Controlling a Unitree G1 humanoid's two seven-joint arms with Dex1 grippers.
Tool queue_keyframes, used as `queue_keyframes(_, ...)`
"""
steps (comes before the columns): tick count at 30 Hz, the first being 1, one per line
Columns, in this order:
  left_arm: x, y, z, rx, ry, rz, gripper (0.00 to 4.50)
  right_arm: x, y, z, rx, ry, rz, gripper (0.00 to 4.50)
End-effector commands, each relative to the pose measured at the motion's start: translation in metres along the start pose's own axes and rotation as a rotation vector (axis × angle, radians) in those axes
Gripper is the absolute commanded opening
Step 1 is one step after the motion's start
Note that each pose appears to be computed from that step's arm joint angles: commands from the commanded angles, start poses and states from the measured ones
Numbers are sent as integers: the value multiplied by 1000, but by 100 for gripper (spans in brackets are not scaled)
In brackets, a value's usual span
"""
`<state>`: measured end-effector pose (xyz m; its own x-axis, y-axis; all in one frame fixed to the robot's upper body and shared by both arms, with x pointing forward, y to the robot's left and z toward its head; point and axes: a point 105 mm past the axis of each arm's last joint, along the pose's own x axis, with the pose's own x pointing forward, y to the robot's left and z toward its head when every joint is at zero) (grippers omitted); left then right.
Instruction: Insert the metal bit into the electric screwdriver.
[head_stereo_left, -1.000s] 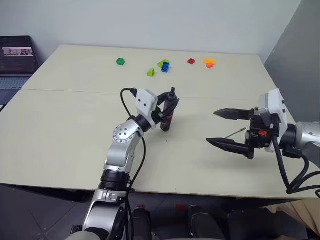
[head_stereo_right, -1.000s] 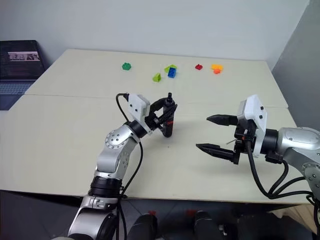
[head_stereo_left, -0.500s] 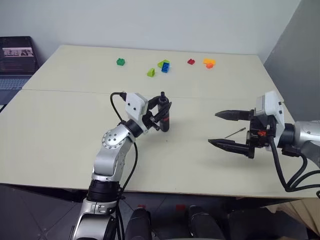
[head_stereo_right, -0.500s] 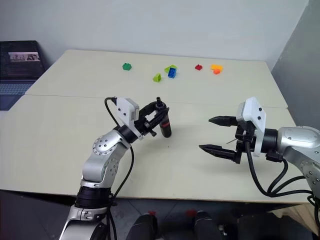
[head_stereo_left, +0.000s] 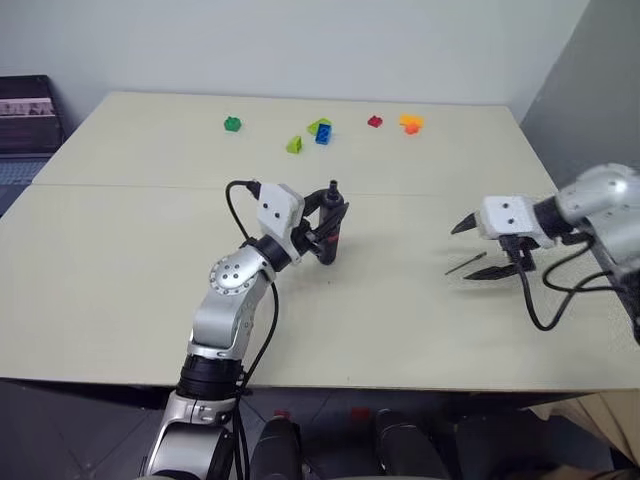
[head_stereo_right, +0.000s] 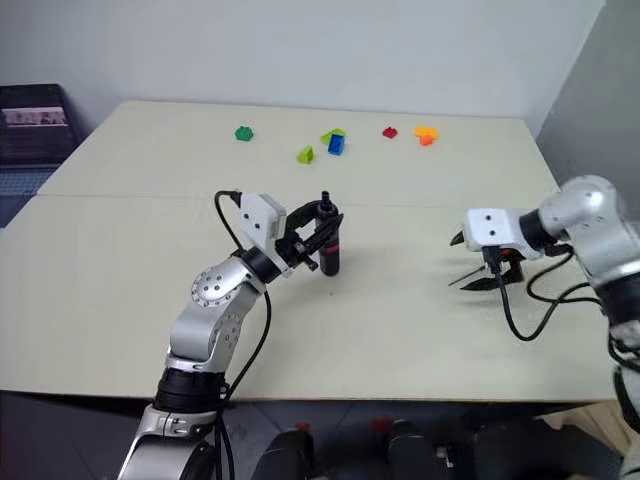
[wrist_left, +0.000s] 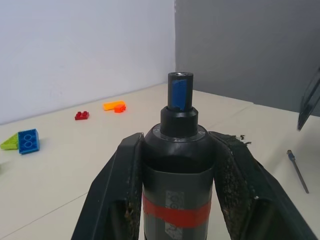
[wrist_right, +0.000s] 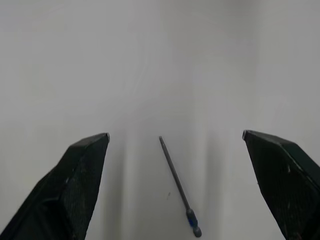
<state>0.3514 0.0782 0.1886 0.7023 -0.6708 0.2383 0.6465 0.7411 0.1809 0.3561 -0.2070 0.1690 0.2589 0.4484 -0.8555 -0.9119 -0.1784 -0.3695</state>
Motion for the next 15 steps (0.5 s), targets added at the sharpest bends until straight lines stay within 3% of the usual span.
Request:
queue_keyframes(1,-1,-3,7,20,-31,11,164,3,-7,-18,-55,149,83,450)
queue_keyframes(5,-5,-3,7,21,-31,23,164,13,-14,-29,-92,254,115,450)
queue_keyframes(15,-9,1,8,35,-29,57,164,30,-20,-37,-130,315,79,450)
